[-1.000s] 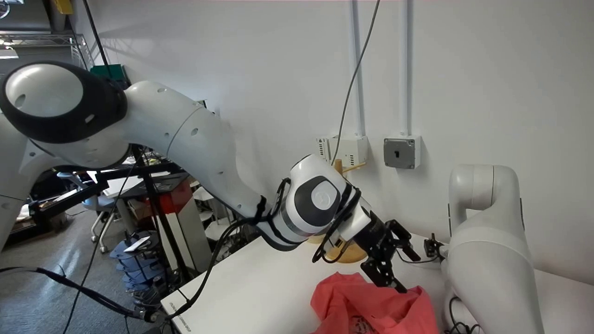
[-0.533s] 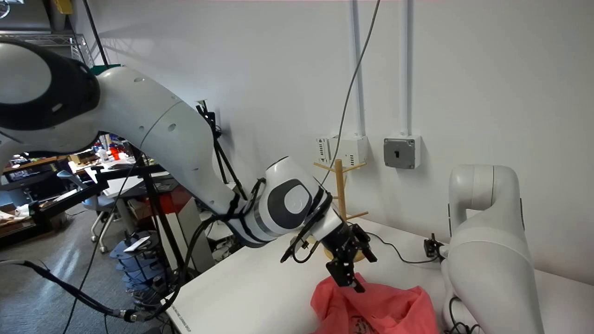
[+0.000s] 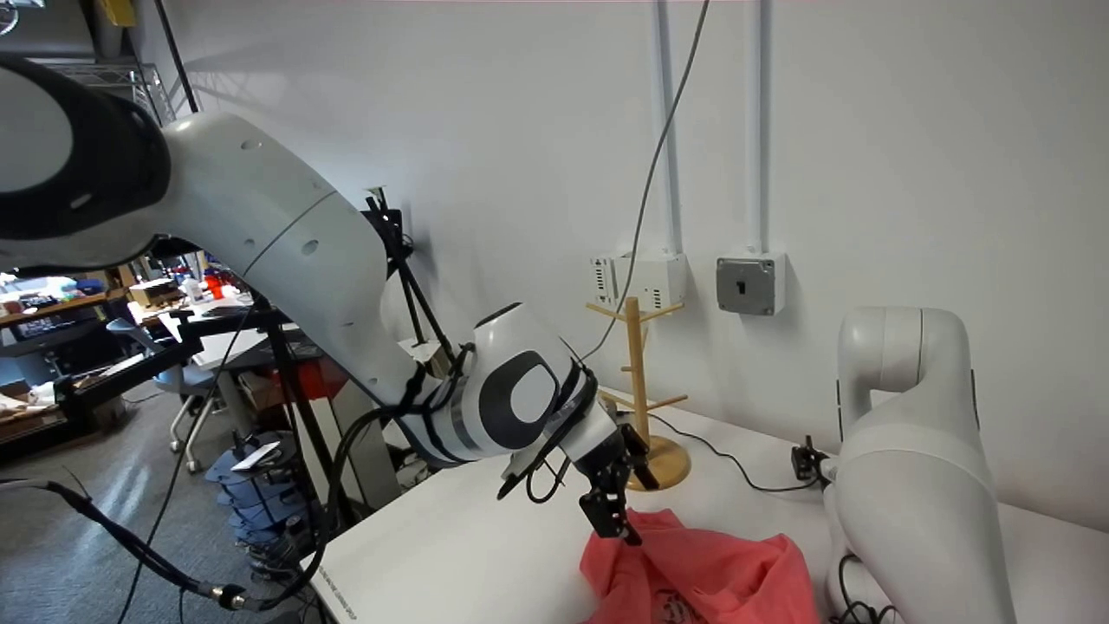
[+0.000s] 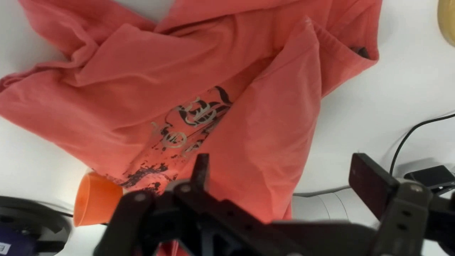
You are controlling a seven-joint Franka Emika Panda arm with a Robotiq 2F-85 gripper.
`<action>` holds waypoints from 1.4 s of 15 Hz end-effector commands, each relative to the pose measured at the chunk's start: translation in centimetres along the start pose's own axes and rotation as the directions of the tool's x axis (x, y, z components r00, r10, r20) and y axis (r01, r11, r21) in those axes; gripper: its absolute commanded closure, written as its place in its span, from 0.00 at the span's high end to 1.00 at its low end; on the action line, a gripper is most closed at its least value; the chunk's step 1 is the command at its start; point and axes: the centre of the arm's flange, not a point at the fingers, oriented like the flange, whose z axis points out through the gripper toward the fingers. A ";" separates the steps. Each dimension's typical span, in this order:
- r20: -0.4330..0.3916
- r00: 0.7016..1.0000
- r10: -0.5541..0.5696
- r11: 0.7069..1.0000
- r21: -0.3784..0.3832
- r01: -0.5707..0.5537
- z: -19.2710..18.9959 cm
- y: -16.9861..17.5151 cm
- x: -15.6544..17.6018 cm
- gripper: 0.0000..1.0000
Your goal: Fold the sweatshirt on the table then unfold it
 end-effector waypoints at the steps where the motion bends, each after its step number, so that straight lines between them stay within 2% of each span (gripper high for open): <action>1: 0.033 0.999 0.021 0.997 0.070 -0.023 0.5 -0.5 0.5 1.00; 3: 0.046 0.998 0.051 0.994 0.090 -0.055 0.8 -0.8 0.5 1.00; 4: 0.029 0.999 0.040 0.998 0.055 -0.042 0.2 -0.4 -0.2 1.00; 12: 0.038 0.998 0.056 0.996 0.064 -0.058 0.3 -0.5 -0.1 1.00; 16: 0.062 0.997 0.044 0.997 0.053 -0.047 1.1 -0.2 -3.3 1.00; 21: 0.076 0.996 0.053 0.996 0.066 -0.058 1.4 -2.3 -6.8 1.00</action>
